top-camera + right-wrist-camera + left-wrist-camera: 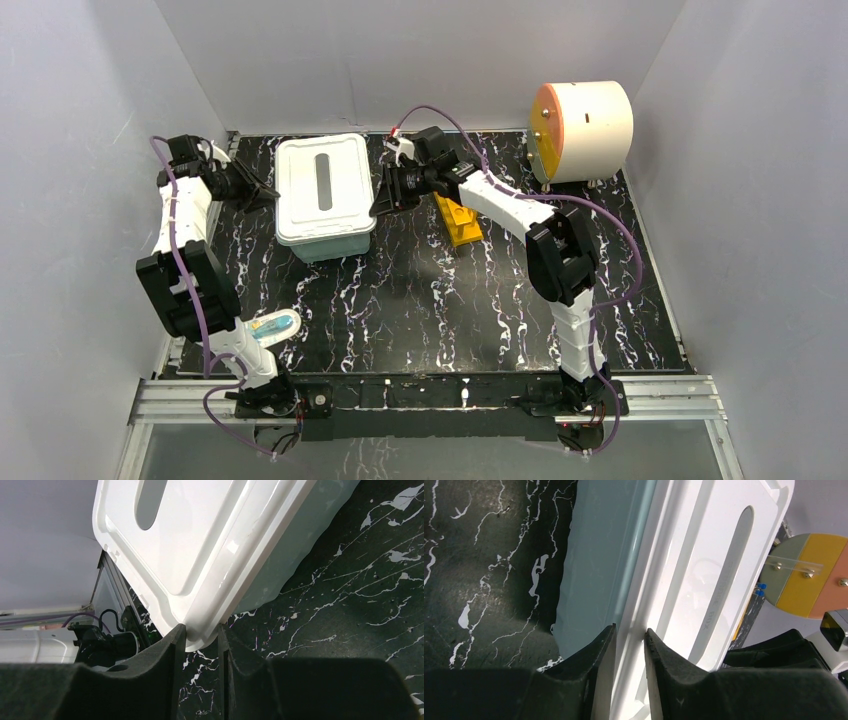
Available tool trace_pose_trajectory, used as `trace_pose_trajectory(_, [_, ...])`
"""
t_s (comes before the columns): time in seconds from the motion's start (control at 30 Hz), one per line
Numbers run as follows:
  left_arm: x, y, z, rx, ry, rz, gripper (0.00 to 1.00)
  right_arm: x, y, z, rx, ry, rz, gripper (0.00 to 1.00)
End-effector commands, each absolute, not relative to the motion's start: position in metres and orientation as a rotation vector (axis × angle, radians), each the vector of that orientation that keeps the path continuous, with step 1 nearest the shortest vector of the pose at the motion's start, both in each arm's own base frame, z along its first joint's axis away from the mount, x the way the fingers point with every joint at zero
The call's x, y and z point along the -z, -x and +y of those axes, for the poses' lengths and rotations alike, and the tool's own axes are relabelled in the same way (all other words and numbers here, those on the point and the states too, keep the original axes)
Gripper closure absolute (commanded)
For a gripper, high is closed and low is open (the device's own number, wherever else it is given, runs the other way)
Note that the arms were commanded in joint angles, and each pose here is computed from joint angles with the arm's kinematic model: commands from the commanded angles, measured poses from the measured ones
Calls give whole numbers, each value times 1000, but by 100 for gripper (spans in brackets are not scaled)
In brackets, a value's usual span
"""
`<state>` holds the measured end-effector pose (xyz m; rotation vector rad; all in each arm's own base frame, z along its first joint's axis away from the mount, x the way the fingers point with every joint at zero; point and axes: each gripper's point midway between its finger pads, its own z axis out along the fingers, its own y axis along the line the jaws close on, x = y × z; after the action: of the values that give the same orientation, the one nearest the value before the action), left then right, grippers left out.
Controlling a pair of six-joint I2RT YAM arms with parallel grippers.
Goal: Organize the chemistry lab equipment
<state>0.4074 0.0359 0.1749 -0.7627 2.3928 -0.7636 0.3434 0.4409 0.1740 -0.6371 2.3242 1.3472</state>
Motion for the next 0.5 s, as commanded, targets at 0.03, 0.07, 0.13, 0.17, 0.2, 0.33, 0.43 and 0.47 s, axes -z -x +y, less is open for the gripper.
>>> trace_pose_trajectory(0.03, [-184, -395, 45, 651, 766, 2407, 70, -201, -345, 446, -1293, 670, 2266, 60])
trace_pose_trajectory(0.07, [-184, -394, 45, 652, 764, 2408, 68, -201, -349, 446, -1268, 670, 2266, 60])
trace_pose_trajectory(0.13, [-181, -393, 44, 650, 766, 2415, 61, -199, -355, 445, -1217, 669, 2278, 59])
trace_pose_trajectory(0.17, [-179, -392, 44, 651, 765, 2418, 57, -200, -357, 445, -1194, 674, 2280, 59])
trace_pose_trajectory(0.2, [-178, -392, 43, 659, 755, 2420, 53, -198, -358, 445, -1181, 678, 2289, 59])
trace_pose_trajectory(0.33, [-177, -393, 32, 751, 709, 2410, 42, -197, -356, 449, -1187, 694, 2307, 58])
trace_pose_trajectory(0.43, [-182, -396, 23, 838, 684, 2372, 40, -198, -354, 453, -1204, 710, 2303, 58])
trace_pose_trajectory(0.47, [-182, -396, 23, 839, 684, 2366, 39, -195, -355, 453, -1205, 713, 2312, 58])
